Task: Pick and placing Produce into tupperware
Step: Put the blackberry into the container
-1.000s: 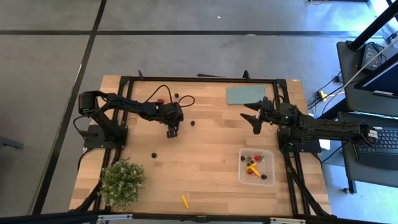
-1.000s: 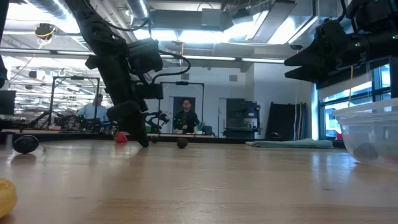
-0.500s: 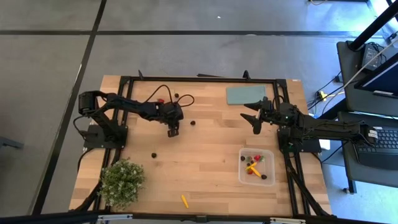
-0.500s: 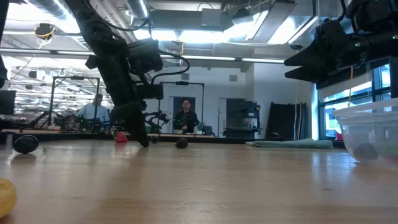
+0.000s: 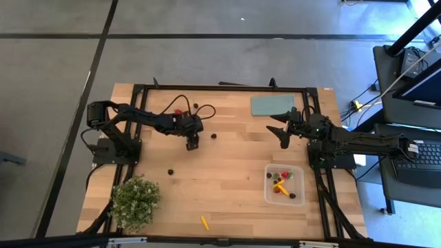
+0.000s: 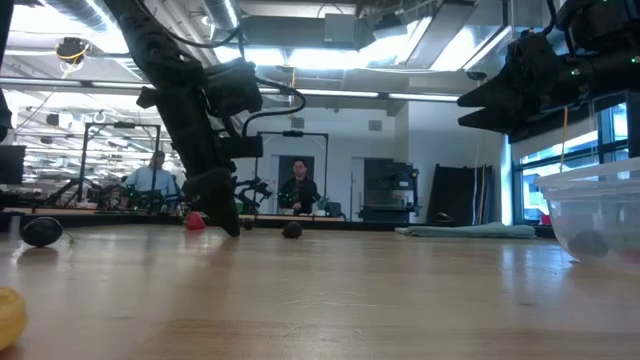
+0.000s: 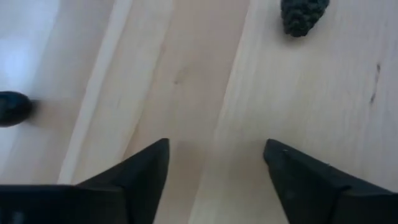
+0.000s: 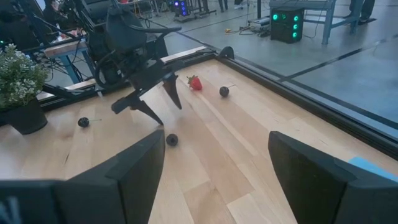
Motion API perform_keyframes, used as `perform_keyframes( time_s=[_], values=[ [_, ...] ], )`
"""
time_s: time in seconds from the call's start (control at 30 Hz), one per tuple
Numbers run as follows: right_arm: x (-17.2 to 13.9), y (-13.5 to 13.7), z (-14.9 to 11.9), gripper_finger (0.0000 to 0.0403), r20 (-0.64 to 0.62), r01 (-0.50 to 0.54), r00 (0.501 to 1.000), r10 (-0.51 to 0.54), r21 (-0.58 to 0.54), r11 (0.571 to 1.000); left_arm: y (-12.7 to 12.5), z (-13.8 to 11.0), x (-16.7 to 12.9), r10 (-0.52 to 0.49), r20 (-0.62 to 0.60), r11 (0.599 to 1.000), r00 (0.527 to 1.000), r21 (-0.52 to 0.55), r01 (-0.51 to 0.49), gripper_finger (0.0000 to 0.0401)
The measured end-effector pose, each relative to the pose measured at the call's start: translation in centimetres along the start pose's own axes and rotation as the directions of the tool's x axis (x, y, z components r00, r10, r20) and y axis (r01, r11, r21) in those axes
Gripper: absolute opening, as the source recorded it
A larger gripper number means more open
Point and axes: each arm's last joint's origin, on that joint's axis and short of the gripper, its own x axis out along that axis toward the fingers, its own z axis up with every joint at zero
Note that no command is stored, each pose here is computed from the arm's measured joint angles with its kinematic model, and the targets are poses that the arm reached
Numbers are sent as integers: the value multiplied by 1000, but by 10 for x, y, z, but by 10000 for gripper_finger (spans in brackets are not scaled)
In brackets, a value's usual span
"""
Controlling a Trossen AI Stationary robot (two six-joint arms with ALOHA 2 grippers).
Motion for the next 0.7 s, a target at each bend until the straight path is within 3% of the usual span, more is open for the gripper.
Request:
perform_keyframes(
  time_s=[0.23, 0.33, 0.5, 0.7],
  values=[
    [0, 0, 0, 287, -1, 0, 1000, 0, 0, 1000, 0, 6, 0, 10, 61, 997, 998, -81, -5, 303],
    [0, 0, -1, 287, -7, 2, 1000, -2, -1, 1000, 0, 11, -1, -3, 108, 996, 994, -91, 13, 304],
    [0, 0, -1, 287, -13, 3, 1000, -3, -2, 1000, -3, 22, -3, -109, 235, 986, 966, -95, 135, 297],
    [0, -1, -4, 287, -40, 8, 999, -8, -4, 1000, -3, 35, -7, -102, 361, 982, 927, -110, 151, 296]
  ],
)
